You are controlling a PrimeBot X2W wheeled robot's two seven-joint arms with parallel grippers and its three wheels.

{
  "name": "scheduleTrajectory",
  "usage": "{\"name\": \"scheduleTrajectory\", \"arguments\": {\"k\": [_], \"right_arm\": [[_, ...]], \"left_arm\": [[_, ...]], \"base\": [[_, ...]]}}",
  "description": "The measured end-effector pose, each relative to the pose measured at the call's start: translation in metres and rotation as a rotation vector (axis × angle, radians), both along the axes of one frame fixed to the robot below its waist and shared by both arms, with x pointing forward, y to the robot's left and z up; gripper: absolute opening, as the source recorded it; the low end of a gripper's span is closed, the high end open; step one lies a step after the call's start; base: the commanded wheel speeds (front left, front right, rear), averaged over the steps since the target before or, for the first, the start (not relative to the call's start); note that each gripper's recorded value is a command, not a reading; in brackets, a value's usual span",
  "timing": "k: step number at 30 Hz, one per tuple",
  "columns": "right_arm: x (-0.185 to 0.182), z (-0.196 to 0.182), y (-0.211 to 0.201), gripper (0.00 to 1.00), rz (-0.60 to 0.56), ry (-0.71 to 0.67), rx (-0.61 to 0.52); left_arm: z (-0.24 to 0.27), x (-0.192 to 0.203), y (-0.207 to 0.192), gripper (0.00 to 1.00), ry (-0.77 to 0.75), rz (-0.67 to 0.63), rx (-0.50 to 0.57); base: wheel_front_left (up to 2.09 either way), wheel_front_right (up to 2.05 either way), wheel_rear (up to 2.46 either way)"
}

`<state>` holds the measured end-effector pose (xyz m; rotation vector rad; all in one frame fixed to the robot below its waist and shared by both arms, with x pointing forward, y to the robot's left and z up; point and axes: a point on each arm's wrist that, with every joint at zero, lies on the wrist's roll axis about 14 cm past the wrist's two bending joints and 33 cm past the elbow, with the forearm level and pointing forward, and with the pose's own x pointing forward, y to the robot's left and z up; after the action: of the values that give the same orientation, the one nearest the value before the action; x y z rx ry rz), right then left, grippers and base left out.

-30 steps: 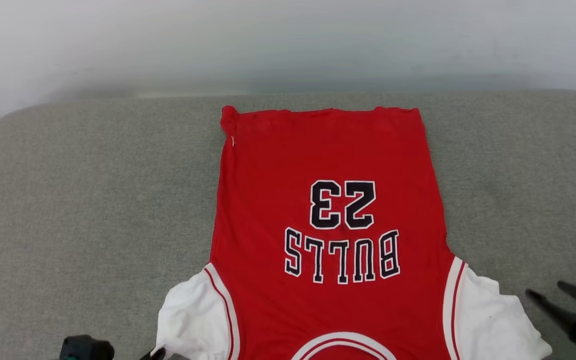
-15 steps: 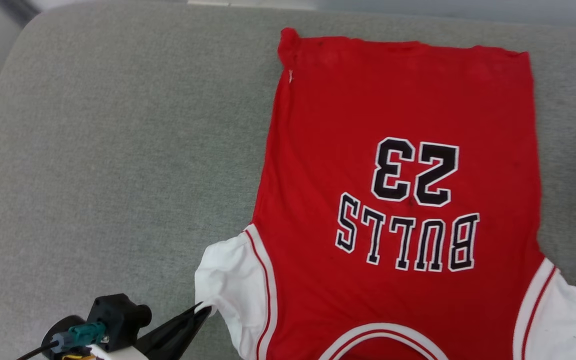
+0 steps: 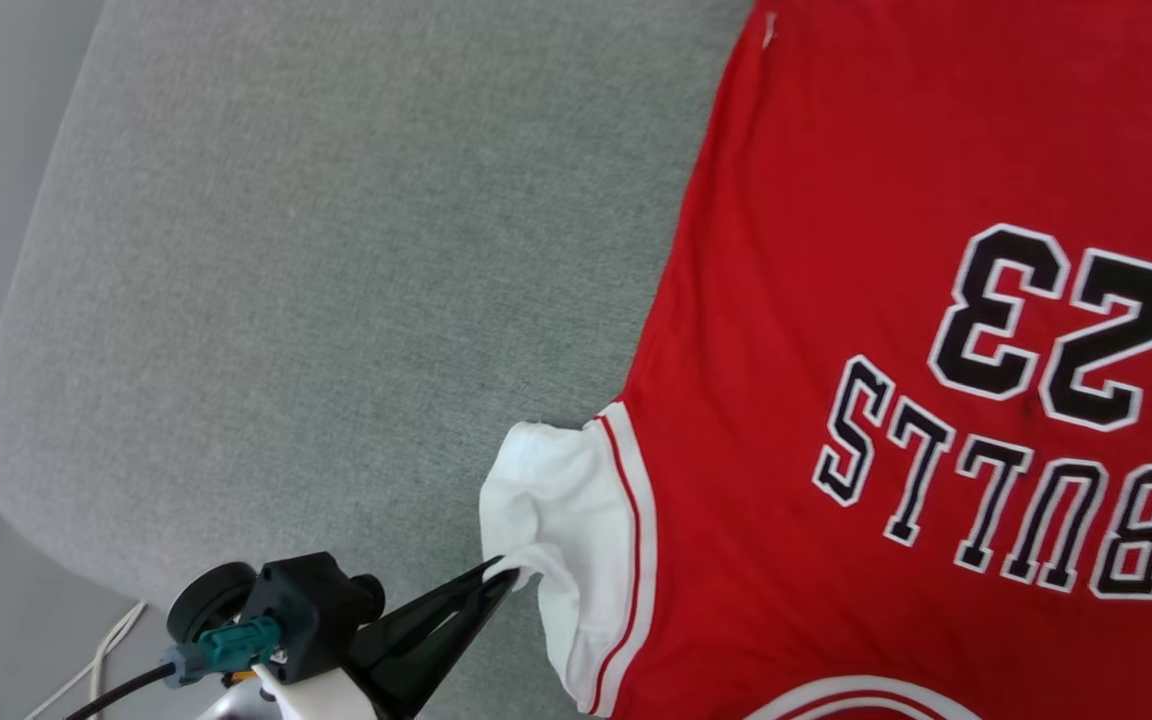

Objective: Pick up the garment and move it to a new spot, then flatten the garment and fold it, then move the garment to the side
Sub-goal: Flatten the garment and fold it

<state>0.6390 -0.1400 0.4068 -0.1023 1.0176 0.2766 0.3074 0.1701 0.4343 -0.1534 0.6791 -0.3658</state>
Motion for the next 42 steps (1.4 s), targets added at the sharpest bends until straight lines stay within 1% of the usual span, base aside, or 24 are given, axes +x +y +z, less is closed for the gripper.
{"name": "scheduleTrajectory", "arguments": {"k": [6,12,13,14,15,21,27,30,35,40,42], "right_arm": [[0.007,-0.041,0.015,1.0,0.004,0.081,-0.019],[0.01,-0.058,0.025,1.0,0.015,0.103,-0.009],[0.009,-0.059,0.025,0.85,0.016,0.108,-0.01],[0.009,-0.06,0.024,0.1,0.017,0.109,-0.013],[0.009,-0.059,0.024,0.0,0.018,0.108,-0.017],[-0.001,-0.056,0.01,0.0,0.003,0.114,-0.039],[-0.027,-0.048,-0.01,0.0,-0.01,0.117,-0.058],[-0.046,-0.04,-0.015,0.0,-0.025,0.128,-0.019],[-0.09,-0.026,-0.036,0.0,-0.016,0.138,-0.039],[-0.13,0.002,-0.052,0.0,-0.013,0.084,-0.014],[-0.152,0.008,-0.061,0.0,-0.018,0.08,-0.011]], "left_arm": [[-0.009,0.001,0.005,0.0,0.026,0.029,0.009],[-0.018,-0.001,0.012,0.0,0.054,0.054,0.023],[-0.019,-0.001,0.012,0.0,0.056,0.055,0.021],[-0.02,-0.001,0.012,0.0,0.058,0.055,0.021],[-0.02,-0.001,0.012,0.0,0.058,0.055,0.021],[-0.02,-0.001,0.017,0.0,0.044,0.062,0.025],[-0.013,0.002,0.022,0.0,-0.004,0.055,0.056],[-0.011,0.001,0.022,0.0,-0.017,0.056,0.054],[-0.003,0.002,0.026,0.0,-0.059,0.037,0.092],[0.003,-0.005,0.017,0.0,-0.078,0.031,0.056],[0.005,-0.006,0.013,0.0,-0.091,0.027,0.038]], "base": [[0.0,0.0,0.0],[0.0,0.0,0.0],[0.0,0.0,0.0],[0.0,0.0,0.0],[0.0,0.0,0.0],[0.0,0.0,0.0],[0.0,0.0,0.0],[0.0,0.0,0.0],[0.0,0.0,0.0],[0.0,0.0,0.0],[0.0,0.0,0.0]]}}
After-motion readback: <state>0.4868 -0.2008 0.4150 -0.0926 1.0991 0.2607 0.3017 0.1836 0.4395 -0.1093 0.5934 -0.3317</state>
